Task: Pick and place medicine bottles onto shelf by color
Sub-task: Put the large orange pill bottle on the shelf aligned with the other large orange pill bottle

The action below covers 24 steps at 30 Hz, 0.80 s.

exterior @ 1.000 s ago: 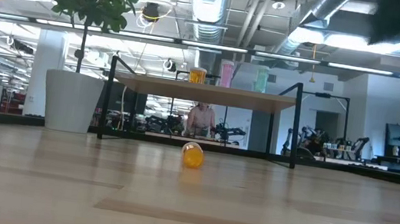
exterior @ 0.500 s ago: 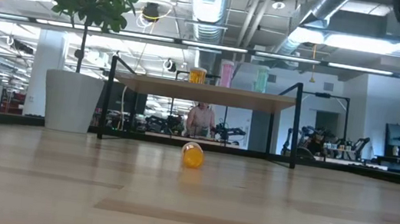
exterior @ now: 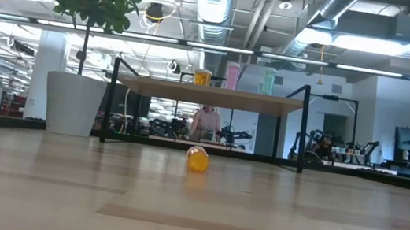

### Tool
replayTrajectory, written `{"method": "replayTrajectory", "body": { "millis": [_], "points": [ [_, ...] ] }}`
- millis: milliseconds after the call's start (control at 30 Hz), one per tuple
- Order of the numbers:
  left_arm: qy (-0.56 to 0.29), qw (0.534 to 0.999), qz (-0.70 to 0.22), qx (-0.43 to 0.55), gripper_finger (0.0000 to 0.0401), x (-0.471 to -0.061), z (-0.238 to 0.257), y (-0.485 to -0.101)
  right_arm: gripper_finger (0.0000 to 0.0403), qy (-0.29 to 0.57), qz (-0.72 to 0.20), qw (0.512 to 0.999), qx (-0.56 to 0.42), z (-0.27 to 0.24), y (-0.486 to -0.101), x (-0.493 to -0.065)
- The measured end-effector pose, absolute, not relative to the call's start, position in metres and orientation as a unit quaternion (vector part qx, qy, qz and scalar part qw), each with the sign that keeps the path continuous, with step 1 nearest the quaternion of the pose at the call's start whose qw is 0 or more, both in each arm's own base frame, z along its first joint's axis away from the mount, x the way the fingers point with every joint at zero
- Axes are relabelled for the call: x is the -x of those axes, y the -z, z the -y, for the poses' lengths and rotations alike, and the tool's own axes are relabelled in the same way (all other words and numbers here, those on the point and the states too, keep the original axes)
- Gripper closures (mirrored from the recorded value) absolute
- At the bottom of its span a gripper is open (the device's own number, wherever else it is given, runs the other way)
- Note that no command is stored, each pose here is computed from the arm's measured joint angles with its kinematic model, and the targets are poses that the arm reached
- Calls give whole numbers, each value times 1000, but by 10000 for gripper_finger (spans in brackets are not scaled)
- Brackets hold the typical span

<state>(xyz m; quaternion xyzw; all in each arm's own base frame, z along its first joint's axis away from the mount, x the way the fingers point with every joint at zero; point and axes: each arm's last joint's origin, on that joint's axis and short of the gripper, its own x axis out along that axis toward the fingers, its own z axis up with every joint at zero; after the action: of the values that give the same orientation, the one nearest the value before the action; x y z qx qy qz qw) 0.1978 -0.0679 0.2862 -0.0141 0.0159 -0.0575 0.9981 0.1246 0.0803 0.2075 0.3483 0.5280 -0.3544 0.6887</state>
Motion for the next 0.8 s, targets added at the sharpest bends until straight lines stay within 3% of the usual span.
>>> {"method": "replayTrajectory", "body": {
  "millis": [800],
  "points": [
    [57, 998, -26, 29, 136, -198, 68, -285, 131, 356, -532, 706, -304, -87, -190, -140]
  ]
}}
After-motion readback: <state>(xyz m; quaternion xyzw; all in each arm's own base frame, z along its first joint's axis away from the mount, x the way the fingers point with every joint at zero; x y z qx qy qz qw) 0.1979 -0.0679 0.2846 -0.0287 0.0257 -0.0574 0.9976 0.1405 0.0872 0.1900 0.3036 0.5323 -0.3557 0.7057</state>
